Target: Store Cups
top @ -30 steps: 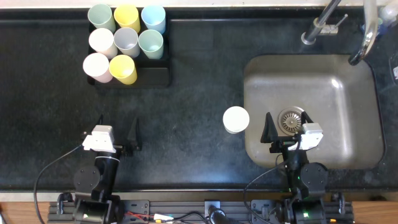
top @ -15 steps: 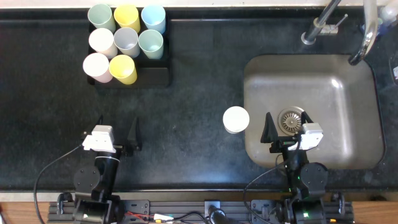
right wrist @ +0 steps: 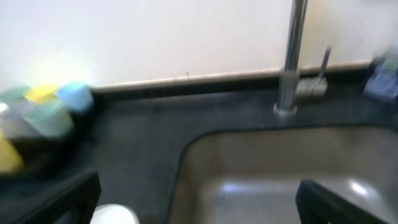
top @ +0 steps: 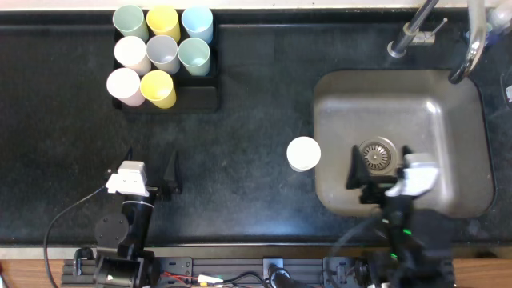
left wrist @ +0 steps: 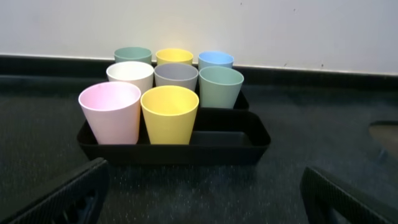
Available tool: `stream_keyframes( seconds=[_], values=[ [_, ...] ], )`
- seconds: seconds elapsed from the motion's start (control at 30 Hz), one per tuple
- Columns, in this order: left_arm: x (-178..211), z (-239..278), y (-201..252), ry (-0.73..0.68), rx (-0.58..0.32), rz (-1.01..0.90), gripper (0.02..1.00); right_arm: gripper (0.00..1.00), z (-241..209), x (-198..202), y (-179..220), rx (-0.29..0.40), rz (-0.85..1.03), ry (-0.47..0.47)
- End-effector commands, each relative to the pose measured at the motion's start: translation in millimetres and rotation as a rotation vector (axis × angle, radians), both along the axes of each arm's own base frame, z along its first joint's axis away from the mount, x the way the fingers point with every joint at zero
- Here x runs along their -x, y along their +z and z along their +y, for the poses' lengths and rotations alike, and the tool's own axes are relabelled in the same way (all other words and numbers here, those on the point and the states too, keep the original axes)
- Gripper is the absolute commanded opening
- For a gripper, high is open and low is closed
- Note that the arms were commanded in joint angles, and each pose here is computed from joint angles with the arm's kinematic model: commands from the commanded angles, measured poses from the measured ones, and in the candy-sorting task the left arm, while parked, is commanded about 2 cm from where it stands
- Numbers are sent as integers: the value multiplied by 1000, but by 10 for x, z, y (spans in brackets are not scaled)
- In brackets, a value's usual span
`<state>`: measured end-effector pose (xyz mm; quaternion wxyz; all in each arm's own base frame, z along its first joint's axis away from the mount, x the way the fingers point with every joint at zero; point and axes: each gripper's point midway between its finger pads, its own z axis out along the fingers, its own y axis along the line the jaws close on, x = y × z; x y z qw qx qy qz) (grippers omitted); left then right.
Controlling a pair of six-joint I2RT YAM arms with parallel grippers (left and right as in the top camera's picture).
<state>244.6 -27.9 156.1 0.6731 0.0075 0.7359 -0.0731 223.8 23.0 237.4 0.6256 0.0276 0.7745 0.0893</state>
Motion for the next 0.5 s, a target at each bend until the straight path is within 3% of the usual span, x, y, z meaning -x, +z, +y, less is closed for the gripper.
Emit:
stream_keyframes(
  seconds=[0.03, 0.13, 0.23, 0.37, 0.43, 0.5],
  values=[
    [2, 11, 5, 0, -17, -8, 998, 998, 82, -58, 952, -35, 58, 37],
    [2, 11, 5, 0, -17, -8, 996, 996, 188, -277, 823, 8, 311, 64],
    [2, 11, 5, 0, -17, -8, 998, 998, 274, -296, 472, 170, 620, 114],
    [2, 11, 5, 0, -17, -8, 998, 998, 410, -160, -63, 401, 948, 274],
    [2, 11, 5, 0, -17, -8, 998, 998, 480, -167, -289, 468, 1049, 340],
    [2, 11, 5, 0, -17, -8, 998, 998, 568, -232, -426, 487, 1088, 400]
  ],
)
